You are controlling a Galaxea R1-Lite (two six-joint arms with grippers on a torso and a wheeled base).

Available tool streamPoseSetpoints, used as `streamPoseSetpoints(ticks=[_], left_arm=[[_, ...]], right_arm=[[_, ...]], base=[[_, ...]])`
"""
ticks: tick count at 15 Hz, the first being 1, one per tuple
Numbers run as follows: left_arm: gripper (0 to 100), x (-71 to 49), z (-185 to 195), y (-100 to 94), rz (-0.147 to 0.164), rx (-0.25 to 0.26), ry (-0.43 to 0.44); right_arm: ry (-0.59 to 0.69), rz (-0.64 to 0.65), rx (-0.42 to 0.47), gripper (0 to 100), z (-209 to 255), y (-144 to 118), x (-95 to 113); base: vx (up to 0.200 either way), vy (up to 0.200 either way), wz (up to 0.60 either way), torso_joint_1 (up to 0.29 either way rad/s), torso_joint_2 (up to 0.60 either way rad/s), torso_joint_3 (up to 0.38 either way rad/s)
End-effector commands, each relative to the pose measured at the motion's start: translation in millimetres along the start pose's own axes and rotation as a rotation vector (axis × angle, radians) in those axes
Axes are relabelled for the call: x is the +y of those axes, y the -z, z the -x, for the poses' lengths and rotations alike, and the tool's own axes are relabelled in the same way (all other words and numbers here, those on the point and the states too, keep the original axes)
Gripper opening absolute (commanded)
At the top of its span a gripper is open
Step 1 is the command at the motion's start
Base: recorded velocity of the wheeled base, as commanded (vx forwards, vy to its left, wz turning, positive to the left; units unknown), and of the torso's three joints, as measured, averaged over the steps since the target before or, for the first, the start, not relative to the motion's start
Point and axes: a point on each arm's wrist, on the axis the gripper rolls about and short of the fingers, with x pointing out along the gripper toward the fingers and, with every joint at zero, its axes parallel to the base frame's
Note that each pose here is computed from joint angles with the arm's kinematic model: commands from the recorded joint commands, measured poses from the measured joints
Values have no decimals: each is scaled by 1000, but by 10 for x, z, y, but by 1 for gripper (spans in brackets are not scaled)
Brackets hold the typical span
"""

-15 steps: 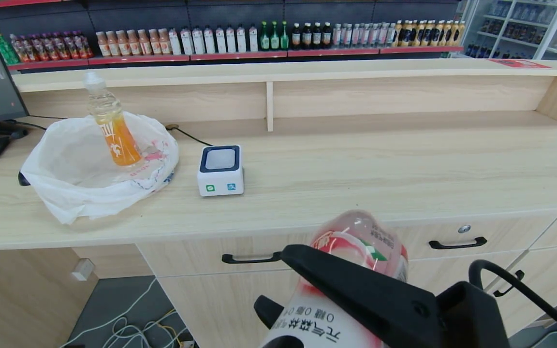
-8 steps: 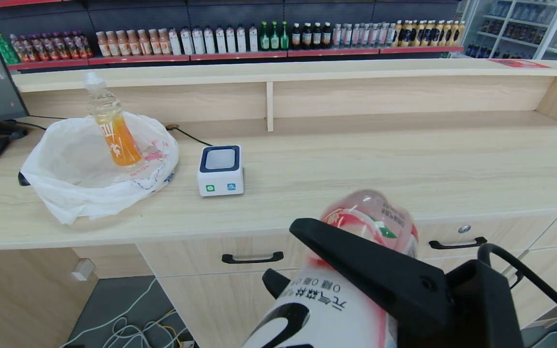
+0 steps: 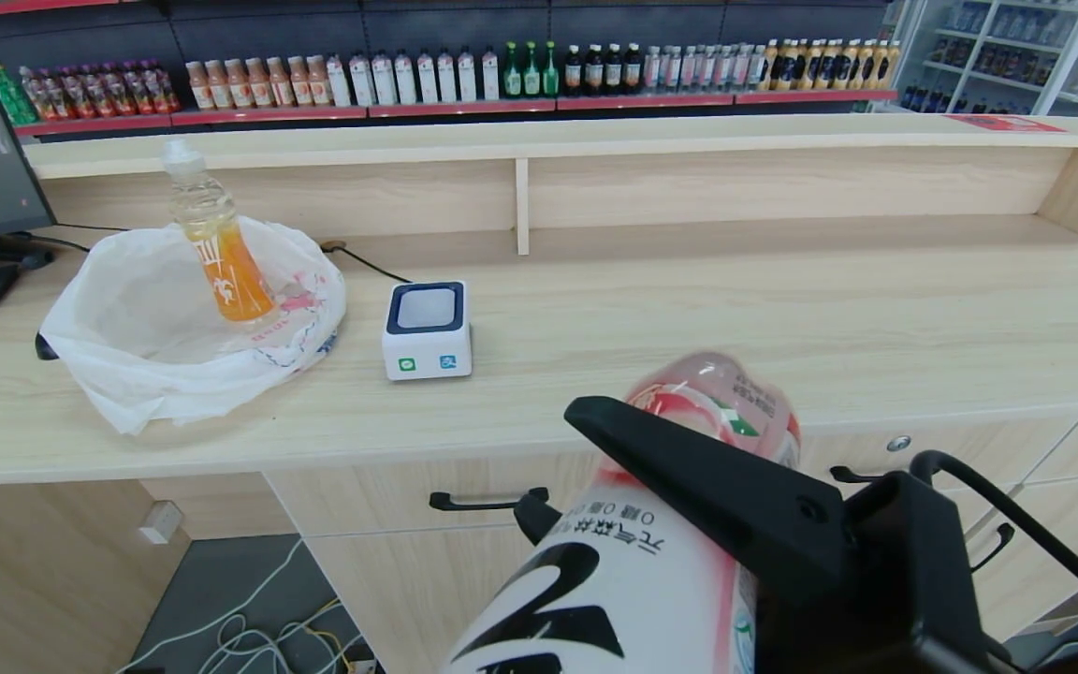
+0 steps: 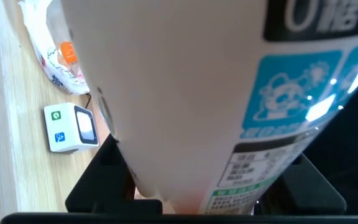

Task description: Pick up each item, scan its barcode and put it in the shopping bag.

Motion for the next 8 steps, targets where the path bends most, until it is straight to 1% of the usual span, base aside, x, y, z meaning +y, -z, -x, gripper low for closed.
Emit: streamPoseSetpoints(ticks=[1, 4, 6, 8], left_arm=[[100, 0, 0, 0, 0, 0, -1], [100, 0, 0, 0, 0, 0, -1], [100, 0, 0, 0, 0, 0, 1], [100, 0, 0, 0, 0, 0, -1]], right_arm=[[-7, -1, 0, 0, -2, -3, 23], [-21, -52, -1, 0, -10, -8, 63], [-45, -121, -1, 0, -15, -16, 131], [-79, -224, -1, 0, -13, -25, 220]], base=[[0, 0, 0, 0, 0, 0], [0, 0, 0, 0, 0, 0], [0, 0, 0, 0, 0, 0], [0, 0, 0, 0, 0, 0]])
